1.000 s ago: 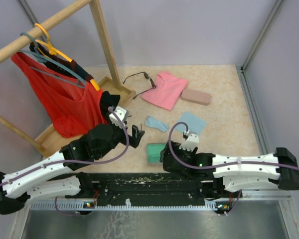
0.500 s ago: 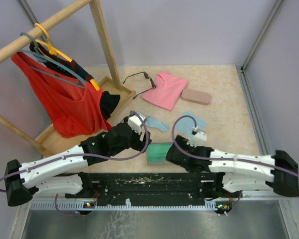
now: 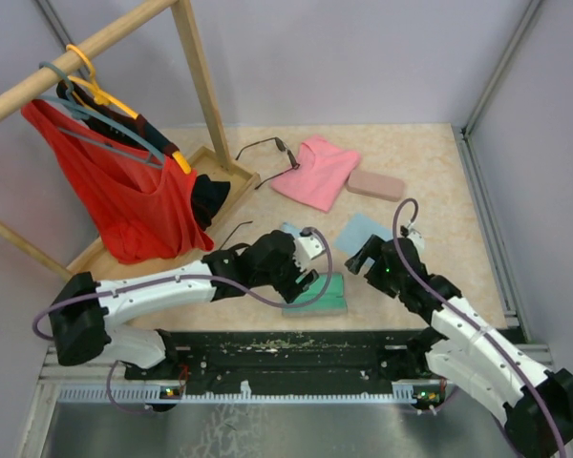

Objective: Organize the sunglasses
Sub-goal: Adjust the sunglasses case at the center of the board.

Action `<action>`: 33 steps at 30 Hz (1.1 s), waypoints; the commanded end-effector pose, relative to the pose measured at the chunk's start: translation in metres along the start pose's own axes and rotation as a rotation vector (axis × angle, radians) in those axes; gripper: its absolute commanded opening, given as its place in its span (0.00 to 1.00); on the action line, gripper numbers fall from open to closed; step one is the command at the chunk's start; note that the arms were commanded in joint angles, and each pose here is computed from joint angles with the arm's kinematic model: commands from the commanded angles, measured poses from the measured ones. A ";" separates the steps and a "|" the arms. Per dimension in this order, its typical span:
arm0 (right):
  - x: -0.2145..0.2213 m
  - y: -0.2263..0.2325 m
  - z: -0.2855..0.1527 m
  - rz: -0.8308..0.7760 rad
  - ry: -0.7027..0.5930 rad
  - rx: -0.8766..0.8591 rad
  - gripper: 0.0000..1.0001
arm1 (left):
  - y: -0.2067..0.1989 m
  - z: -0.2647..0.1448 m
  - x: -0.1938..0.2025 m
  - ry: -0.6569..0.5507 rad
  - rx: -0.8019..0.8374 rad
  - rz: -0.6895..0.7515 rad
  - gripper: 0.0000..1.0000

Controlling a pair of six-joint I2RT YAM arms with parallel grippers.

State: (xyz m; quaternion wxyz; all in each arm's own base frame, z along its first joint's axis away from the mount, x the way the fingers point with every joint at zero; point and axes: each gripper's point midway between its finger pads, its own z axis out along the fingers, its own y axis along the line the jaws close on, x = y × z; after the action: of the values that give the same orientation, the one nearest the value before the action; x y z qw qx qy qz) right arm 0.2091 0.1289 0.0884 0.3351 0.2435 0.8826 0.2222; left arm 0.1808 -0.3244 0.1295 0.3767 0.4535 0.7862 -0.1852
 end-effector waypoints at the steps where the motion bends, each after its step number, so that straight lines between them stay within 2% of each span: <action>1: -0.016 0.040 -0.004 -0.115 -0.014 -0.157 0.93 | -0.008 0.014 -0.013 0.005 0.071 0.139 0.79; 11: -0.017 0.037 -0.004 -0.112 -0.036 -0.180 0.92 | -0.005 0.055 -0.010 0.039 0.046 0.172 0.62; 18: -0.012 0.027 -0.006 -0.092 -0.039 -0.176 0.92 | -0.002 0.074 -0.002 0.076 0.022 0.180 0.46; 21: -0.009 0.024 -0.006 -0.083 -0.033 -0.178 0.91 | -0.001 0.077 -0.002 0.074 0.017 0.180 0.39; 24: -0.007 0.021 -0.006 -0.076 -0.031 -0.173 0.91 | 0.001 0.078 0.001 0.078 0.013 0.177 0.25; 33: -0.007 0.019 -0.009 -0.062 -0.038 -0.169 0.91 | -0.001 0.073 0.009 0.074 0.026 0.153 0.12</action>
State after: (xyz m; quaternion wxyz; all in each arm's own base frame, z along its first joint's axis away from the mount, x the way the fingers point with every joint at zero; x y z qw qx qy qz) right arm 0.2078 0.1379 0.0977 0.3629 0.1826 0.8729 0.2703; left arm 0.2083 -0.3625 0.0700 0.3439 0.5316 0.7629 -0.1310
